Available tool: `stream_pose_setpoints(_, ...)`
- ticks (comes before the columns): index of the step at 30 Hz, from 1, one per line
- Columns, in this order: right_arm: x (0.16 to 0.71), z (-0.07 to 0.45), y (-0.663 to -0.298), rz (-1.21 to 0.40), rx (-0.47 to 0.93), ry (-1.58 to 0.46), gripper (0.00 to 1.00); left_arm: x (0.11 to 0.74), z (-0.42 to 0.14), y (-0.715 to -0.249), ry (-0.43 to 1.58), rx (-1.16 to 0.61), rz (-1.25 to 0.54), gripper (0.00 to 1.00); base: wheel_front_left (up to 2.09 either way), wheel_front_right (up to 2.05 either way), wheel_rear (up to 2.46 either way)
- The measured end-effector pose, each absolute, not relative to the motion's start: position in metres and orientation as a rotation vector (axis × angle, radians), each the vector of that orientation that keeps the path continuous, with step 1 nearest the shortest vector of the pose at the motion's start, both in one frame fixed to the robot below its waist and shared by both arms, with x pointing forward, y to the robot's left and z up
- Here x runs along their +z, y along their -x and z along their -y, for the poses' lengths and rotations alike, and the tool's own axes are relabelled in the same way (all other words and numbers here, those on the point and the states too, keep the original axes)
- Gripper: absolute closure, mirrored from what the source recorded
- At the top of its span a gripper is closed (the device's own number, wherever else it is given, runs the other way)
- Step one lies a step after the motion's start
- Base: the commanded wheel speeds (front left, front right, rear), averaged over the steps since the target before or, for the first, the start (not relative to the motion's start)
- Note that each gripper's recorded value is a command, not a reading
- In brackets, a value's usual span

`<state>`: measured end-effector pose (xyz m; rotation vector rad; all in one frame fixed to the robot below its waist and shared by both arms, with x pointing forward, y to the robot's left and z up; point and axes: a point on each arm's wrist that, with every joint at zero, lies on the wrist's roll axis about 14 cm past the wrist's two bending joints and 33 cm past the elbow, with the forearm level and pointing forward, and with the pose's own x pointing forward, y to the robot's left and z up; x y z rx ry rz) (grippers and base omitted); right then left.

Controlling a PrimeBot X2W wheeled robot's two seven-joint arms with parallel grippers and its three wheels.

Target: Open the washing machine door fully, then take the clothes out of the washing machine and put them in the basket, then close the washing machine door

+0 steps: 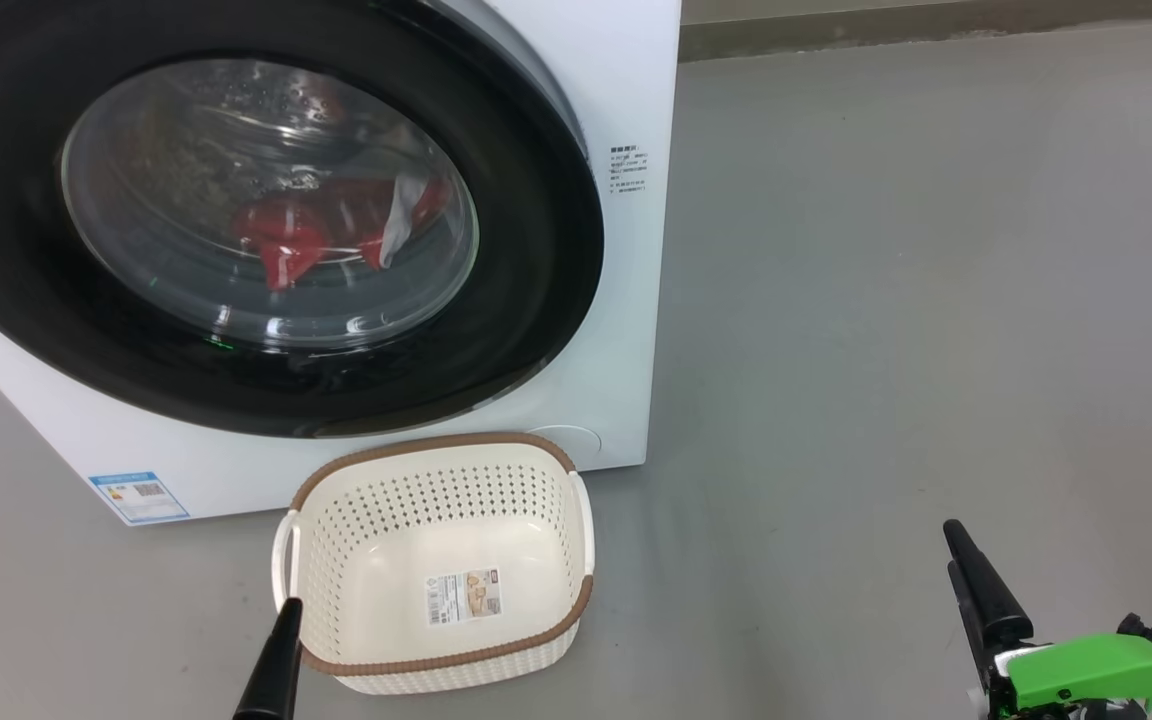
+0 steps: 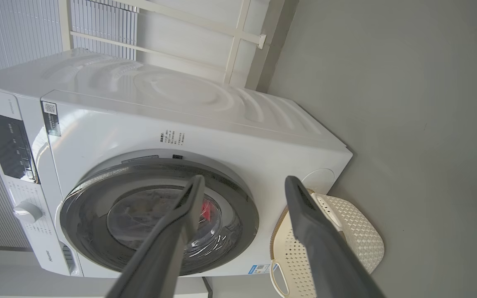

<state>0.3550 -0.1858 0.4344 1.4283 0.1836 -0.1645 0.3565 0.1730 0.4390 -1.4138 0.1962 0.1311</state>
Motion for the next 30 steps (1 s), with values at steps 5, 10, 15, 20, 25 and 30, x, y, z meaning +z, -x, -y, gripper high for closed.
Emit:
stream_pose_setpoints(5,0.442,0.182,-0.361,-0.174,-0.133,-1.371,0.0,0.446,-0.174,-0.36,1.35,0.114,-0.176,0.0,0.0,0.0,0.0)
stream_pose_setpoints(10,0.445,0.18,-0.363,-0.169,-0.118,-1.316,0.0,0.45,-0.175,-0.362,1.286,0.103,-0.165,0.0,0.0,0.0,0.0)
stream_pose_setpoints(15,0.449,0.18,-0.365,-0.16,-0.101,-1.227,0.0,0.453,-0.175,-0.363,1.193,0.089,-0.158,0.0,0.0,0.0,0.0)
stream_pose_setpoints(20,0.457,0.18,-0.37,-0.143,-0.078,-1.135,0.0,0.456,-0.175,-0.365,1.118,0.086,-0.148,0.0,0.0,0.0,0.0)
stream_pose_setpoints(25,0.458,0.18,-0.371,-0.142,-0.064,-1.046,0.0,0.462,-0.173,-0.37,1.044,0.068,-0.136,0.0,0.0,0.0,0.0)
stream_pose_setpoints(30,0.462,0.176,-0.375,-0.134,-0.041,-0.981,0.0,0.465,-0.173,-0.372,0.992,0.066,-0.126,0.0,0.0,0.0,0.0)
